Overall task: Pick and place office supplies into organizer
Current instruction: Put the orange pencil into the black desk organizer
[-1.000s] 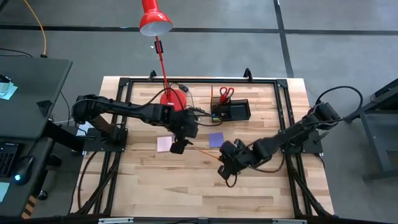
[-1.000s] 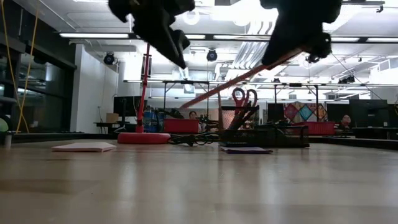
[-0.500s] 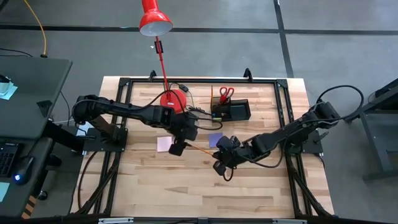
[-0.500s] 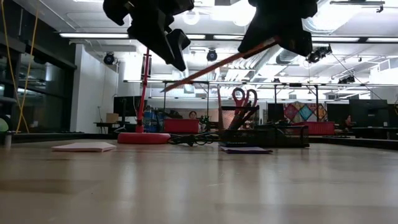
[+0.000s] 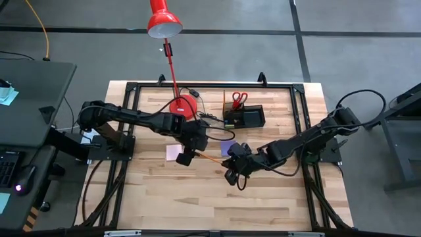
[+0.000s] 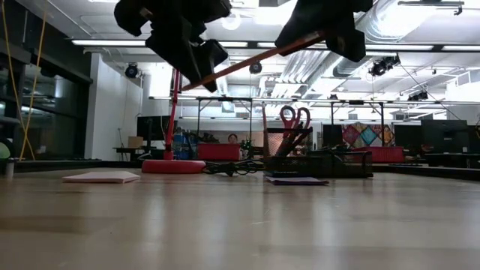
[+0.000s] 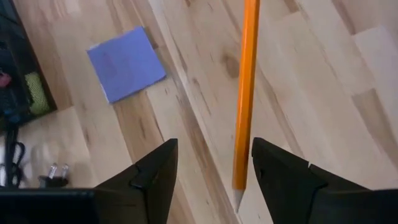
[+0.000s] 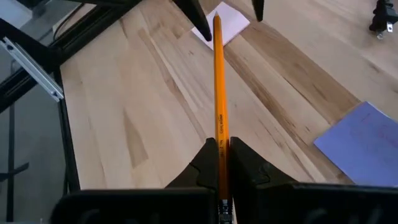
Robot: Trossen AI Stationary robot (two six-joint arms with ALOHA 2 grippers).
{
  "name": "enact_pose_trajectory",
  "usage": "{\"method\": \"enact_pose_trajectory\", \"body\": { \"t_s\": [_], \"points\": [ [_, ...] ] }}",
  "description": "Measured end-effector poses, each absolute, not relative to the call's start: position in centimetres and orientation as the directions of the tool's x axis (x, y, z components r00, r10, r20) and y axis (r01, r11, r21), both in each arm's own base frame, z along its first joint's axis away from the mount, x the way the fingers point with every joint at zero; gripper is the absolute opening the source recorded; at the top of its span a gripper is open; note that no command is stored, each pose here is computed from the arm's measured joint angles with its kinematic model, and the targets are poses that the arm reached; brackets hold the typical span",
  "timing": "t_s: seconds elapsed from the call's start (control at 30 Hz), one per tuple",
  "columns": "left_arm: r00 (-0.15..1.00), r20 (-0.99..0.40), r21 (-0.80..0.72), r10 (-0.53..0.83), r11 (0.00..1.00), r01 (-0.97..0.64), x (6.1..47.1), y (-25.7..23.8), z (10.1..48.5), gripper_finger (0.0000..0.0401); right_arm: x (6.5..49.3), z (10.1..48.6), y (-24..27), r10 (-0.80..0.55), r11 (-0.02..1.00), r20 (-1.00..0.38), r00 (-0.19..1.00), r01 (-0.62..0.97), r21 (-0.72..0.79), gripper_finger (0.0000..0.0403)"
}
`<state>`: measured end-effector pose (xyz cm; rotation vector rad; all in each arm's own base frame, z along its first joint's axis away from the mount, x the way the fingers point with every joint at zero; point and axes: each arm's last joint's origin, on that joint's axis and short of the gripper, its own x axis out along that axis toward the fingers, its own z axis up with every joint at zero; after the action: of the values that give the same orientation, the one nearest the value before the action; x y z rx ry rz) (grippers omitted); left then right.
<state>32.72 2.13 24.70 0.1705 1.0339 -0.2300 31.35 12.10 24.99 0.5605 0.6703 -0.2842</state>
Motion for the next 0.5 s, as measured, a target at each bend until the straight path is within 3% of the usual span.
{"method": "enact_pose_trajectory", "body": {
  "t_s": [0.3,0.5],
  "points": [
    [0.460,-0.865,-0.045,-0.199,0.945,0.324,33.3,1.3,23.7,0.0154,31.5,25.1,12.1,-0.078,0.813,-0.640,0.765,0.420,0.403,0.0000],
    [0.424,-0.878,-0.079,-0.223,0.940,0.331,33.5,0.8,22.9,0.0086,31.4,25.1,12.1,-0.072,0.817,-0.646,0.760,0.417,0.399,0.0000]
  ]
}}
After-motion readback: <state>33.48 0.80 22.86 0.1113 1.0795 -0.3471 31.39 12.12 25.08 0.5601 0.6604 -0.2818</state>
